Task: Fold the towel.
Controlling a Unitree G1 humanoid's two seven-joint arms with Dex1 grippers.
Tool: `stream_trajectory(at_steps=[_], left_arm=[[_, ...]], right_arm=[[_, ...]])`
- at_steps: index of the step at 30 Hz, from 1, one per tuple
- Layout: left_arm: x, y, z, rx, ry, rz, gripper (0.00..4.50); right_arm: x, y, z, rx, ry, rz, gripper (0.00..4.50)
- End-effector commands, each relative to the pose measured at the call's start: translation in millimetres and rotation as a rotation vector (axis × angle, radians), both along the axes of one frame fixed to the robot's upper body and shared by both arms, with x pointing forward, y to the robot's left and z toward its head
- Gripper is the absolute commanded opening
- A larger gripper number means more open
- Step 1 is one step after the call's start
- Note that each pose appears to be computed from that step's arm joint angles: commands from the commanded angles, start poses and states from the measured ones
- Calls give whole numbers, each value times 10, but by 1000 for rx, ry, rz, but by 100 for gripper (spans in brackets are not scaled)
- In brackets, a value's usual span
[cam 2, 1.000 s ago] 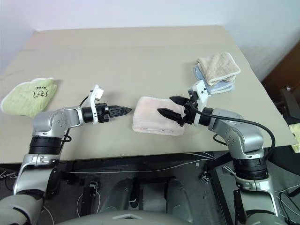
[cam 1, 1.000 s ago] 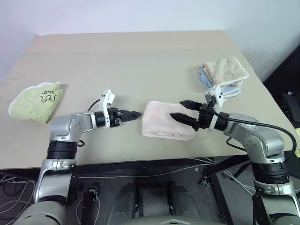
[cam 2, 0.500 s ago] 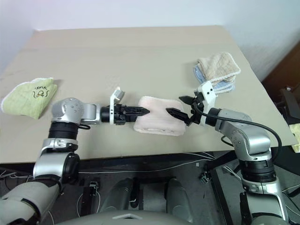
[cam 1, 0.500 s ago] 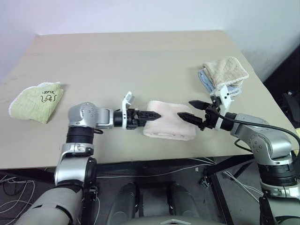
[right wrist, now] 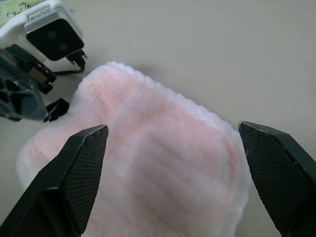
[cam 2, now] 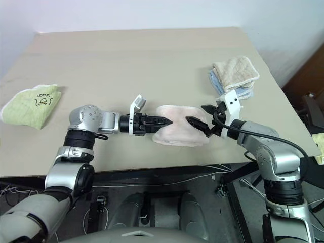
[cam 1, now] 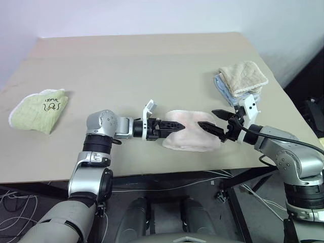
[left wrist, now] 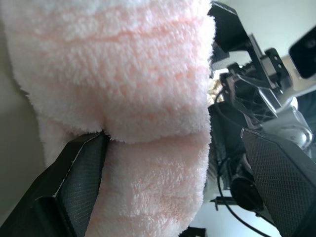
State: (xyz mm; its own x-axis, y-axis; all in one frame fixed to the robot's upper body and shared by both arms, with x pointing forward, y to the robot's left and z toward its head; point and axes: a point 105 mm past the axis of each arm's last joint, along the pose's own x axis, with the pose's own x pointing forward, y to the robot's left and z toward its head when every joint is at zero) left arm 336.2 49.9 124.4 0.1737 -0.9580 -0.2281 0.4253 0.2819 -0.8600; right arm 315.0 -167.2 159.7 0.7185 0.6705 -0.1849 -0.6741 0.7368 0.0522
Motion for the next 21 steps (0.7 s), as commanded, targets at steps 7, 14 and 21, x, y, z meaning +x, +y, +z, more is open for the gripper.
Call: stream_trajectory(at_steps=[7, 14, 21], left_arm=[[134, 590, 119, 33, -31, 160, 450], [115, 722, 99, 34, -26, 210, 450], [25, 677, 96, 38, -39, 189, 450]], right_arm=[[-15, 210, 42, 16, -25, 61, 444], [45, 588, -169, -19, -18, 137, 444], [160, 978, -412, 24, 18, 141, 444]])
